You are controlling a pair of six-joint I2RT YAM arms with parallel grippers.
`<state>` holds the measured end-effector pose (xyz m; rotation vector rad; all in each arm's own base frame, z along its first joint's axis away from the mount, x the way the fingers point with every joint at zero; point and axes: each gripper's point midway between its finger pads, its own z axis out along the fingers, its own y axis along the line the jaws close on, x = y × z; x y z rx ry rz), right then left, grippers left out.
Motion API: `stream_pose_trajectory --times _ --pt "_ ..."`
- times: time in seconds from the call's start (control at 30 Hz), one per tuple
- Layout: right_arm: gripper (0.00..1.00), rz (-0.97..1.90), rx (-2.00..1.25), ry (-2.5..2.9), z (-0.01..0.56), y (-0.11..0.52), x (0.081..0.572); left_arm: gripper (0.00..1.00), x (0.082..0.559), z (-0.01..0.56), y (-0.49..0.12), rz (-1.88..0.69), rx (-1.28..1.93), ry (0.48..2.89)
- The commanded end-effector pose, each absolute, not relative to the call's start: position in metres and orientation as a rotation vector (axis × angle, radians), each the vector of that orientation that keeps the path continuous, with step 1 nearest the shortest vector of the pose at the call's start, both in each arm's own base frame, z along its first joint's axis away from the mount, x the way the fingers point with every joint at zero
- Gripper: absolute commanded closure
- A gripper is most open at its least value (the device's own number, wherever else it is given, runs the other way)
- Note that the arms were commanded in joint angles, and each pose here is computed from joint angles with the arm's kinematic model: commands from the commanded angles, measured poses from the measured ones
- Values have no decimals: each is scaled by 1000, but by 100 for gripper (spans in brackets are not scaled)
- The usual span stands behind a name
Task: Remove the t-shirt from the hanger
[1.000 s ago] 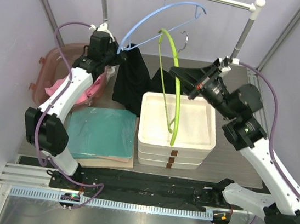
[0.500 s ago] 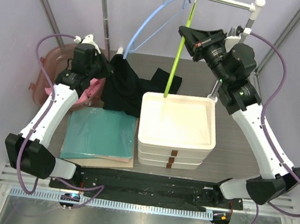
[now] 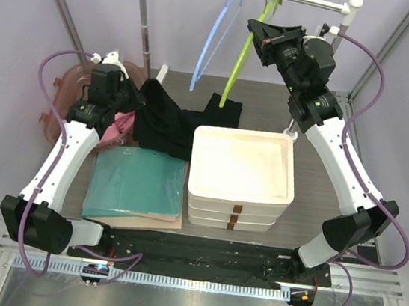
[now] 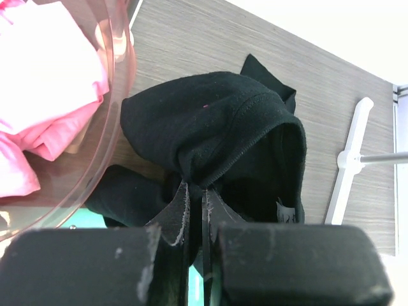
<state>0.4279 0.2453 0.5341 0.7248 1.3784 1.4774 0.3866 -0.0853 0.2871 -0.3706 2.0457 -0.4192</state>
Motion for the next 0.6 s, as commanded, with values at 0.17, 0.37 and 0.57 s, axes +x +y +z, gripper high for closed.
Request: stream_pose_trajectory --times 0.17,0.37,0.57 --pt "99 1496 721 1225 576 233 440 100 361 345 -76 -430 -326 1910" --pt "99 1443 791 1237 559 226 449 100 348 368 -72 -422 -313 1869" --pt "99 1405 822 1250 545 221 457 100 339 396 -63 -392 -324 1803"
